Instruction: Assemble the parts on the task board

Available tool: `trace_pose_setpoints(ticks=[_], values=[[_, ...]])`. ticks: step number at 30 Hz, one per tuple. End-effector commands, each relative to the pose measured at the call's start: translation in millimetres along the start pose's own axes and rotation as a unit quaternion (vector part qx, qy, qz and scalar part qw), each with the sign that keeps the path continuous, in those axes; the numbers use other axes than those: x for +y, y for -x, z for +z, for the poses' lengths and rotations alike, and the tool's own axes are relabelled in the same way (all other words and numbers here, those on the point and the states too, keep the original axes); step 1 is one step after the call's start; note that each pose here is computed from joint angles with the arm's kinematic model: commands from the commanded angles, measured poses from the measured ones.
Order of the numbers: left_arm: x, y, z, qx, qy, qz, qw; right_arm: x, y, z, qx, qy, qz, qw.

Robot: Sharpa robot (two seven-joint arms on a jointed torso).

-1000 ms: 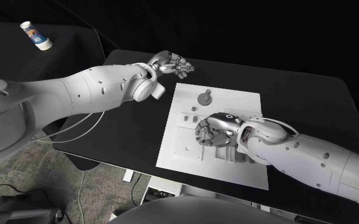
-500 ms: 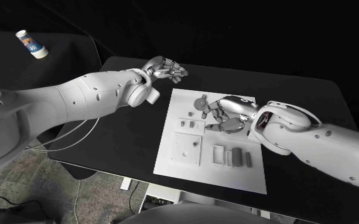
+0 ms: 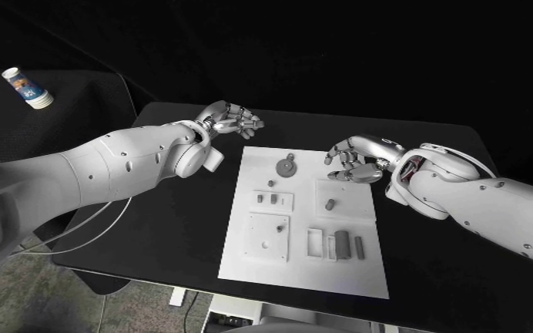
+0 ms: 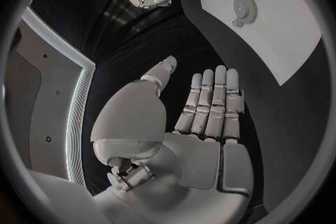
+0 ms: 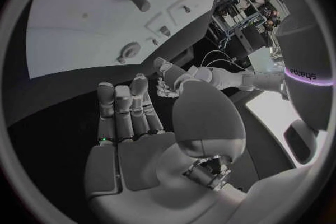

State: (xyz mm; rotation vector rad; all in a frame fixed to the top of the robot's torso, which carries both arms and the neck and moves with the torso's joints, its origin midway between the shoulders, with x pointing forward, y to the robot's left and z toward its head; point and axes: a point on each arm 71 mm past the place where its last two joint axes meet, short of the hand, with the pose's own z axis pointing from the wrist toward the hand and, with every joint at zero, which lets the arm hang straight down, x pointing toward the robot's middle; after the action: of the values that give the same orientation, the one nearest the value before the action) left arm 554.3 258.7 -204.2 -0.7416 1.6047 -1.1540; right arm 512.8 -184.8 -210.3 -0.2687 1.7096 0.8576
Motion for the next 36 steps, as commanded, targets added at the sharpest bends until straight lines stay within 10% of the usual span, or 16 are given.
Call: trace_pose_setpoints(ticks=[1, 12, 36], values=[[-2.5, -1.6, 0.5, 0.005, -0.008, -0.001, 1.0, -8, -3.6, -2.3, 0.007, -0.014, 0.003, 1.0], [-2.2, -1.2, 0.3, 0.005, -0.008, -0.001, 1.0, -25, -48.0, -17.7, 0.063, -0.047, 0.007, 0.997], [-1.6, 0.1, -0.2, 0.004, -0.007, -0.001, 1.0, -24, -79.3, -22.1, 0.081, -0.042, 0.017, 0.996]])
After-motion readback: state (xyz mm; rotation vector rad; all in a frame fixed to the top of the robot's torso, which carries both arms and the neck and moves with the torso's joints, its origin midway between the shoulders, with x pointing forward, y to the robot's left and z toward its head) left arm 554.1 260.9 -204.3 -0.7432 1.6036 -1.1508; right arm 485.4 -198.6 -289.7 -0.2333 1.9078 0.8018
